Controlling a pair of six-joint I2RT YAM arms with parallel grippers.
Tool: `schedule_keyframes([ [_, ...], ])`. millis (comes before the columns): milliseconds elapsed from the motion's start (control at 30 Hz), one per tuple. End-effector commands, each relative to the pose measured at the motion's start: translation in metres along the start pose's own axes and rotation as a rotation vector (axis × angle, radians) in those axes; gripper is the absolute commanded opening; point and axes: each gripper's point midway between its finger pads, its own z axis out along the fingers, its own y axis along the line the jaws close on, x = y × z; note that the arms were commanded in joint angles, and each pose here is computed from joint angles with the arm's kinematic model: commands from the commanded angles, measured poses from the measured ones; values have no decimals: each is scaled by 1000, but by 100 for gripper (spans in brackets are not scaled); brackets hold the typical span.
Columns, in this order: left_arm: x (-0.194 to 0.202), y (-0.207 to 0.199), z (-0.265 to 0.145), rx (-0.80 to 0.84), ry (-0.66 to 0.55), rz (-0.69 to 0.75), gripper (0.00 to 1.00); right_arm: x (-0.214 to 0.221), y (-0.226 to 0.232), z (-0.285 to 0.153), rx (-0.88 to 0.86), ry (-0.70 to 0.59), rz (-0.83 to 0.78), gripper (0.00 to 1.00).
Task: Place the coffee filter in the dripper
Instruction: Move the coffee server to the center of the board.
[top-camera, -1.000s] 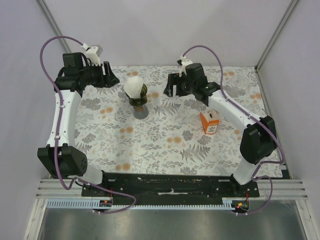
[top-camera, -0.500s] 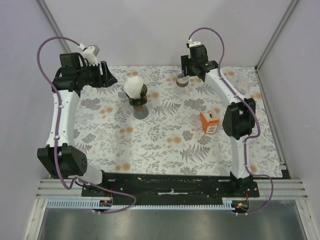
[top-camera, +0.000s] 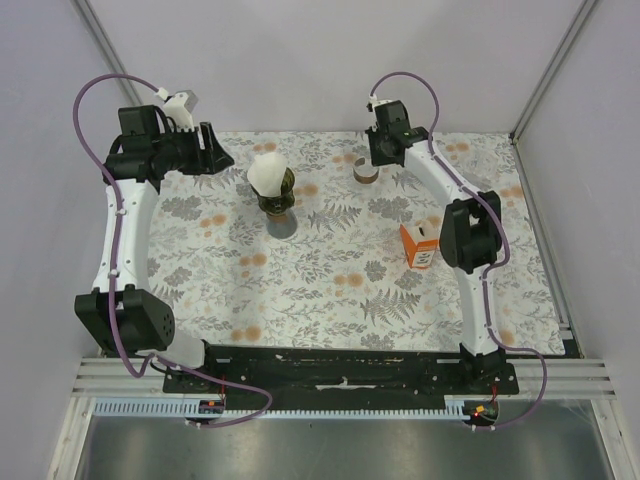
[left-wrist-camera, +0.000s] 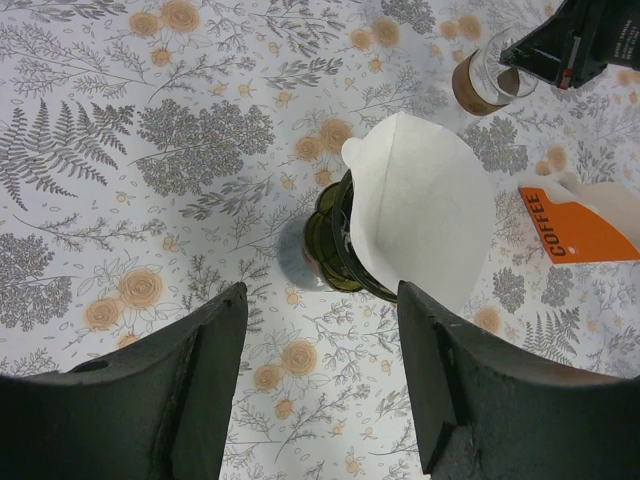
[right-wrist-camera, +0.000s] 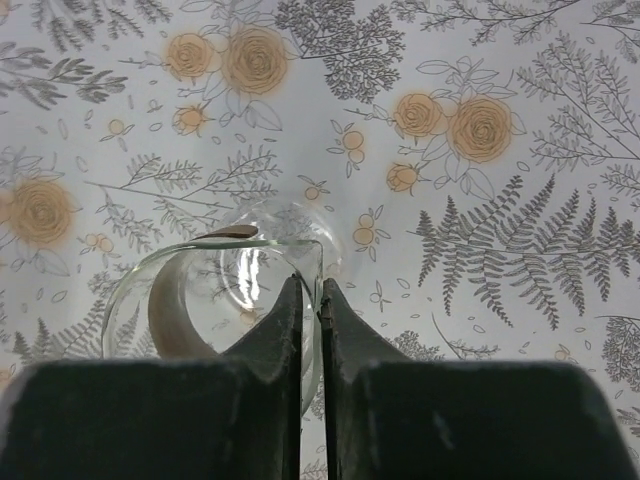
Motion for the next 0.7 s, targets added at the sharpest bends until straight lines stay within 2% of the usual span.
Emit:
schedule_keyframes([
  [0,-10,-5,-3,27,-30,-12,68,-12,7,-43,-88,-34,-32,5],
  [67,-10,-6,-4,32,-32,-11,68,5,23,-54,-181,-7,-69,0],
  [233,-11,-7,-2,42,-31,-15,68,45,54,-84,-304,6,-211,0],
  [367,-10,-7,-3,46,-29,-14,68,70,72,-101,-386,9,-236,0],
  [433,-10,-8,-3,48,-30,-13,68,77,76,-104,-397,17,-248,7],
  [533,-10,-10,-4,54,-31,-12,68,75,75,-111,-399,9,-254,22],
  [600,-9,-9,-5,53,-32,-11,68,66,73,-119,-395,-16,-258,36],
  [667,-9,-10,-5,53,-31,-10,68,47,65,-133,-369,-68,-253,56],
])
